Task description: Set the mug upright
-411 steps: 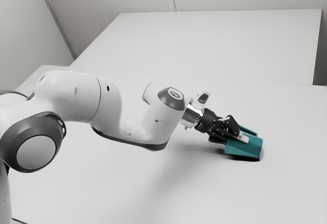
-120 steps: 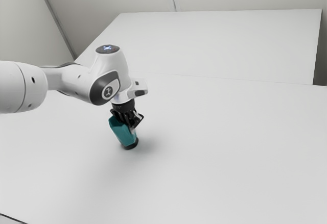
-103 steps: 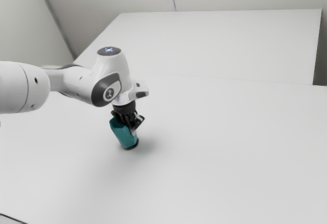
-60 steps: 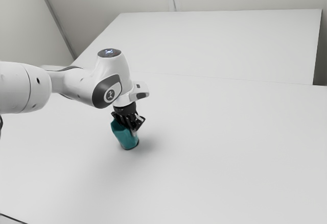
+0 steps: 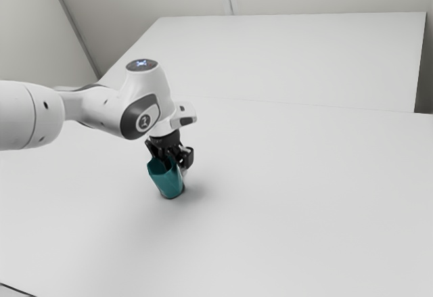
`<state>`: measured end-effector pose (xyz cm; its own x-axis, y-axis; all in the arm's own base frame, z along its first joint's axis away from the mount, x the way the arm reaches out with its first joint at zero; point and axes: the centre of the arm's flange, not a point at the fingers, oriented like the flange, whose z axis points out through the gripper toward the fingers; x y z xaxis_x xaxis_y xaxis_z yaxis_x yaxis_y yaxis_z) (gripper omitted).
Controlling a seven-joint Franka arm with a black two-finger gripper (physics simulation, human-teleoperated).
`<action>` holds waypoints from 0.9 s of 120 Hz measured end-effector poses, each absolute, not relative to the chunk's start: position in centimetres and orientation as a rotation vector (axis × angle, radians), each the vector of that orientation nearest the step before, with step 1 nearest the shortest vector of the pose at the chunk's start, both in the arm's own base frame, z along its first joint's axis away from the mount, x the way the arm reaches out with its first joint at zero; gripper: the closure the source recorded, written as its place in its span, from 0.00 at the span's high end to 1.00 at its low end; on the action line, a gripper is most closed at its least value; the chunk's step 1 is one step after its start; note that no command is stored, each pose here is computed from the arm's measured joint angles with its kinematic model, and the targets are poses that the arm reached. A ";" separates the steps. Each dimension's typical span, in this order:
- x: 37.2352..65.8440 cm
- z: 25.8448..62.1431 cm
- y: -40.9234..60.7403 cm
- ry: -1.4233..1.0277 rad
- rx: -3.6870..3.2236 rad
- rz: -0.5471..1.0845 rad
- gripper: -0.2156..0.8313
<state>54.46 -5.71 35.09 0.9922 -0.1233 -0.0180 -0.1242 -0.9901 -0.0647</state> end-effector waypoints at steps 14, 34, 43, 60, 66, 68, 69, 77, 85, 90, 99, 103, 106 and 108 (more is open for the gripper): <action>54.3 36.5 -5.8 0.191 -3.074 -0.003 0.47; 53.5 38.9 -6.0 0.173 -3.078 0.003 0.49; 53.3 40.7 -6.1 0.160 -3.080 -0.005 0.50; 54.5 45.4 -6.3 0.130 -3.079 -0.043 0.52; 55.2 47.5 -6.4 0.118 -3.078 -0.059 0.58; 55.4 48.1 -6.4 0.114 -3.078 -0.062 0.59; 55.6 48.5 -6.4 0.111 -3.078 -0.065 0.60; 57.1 51.1 -6.5 0.090 -3.075 -0.077 0.65; 58.9 52.8 -6.2 0.062 -3.075 -0.072 0.69; 60.1 53.7 -5.1 0.022 -3.079 -0.067 0.71; 61.8 55.1 -2.1 -0.061 -3.081 -0.059 0.73; 62.4 55.8 -1.1 -0.083 -3.081 -0.057 0.74; 62.6 56.2 -0.7 -0.091 -3.081 -0.052 0.75; 62.7 56.3 -0.5 -0.095 -3.082 -0.046 0.75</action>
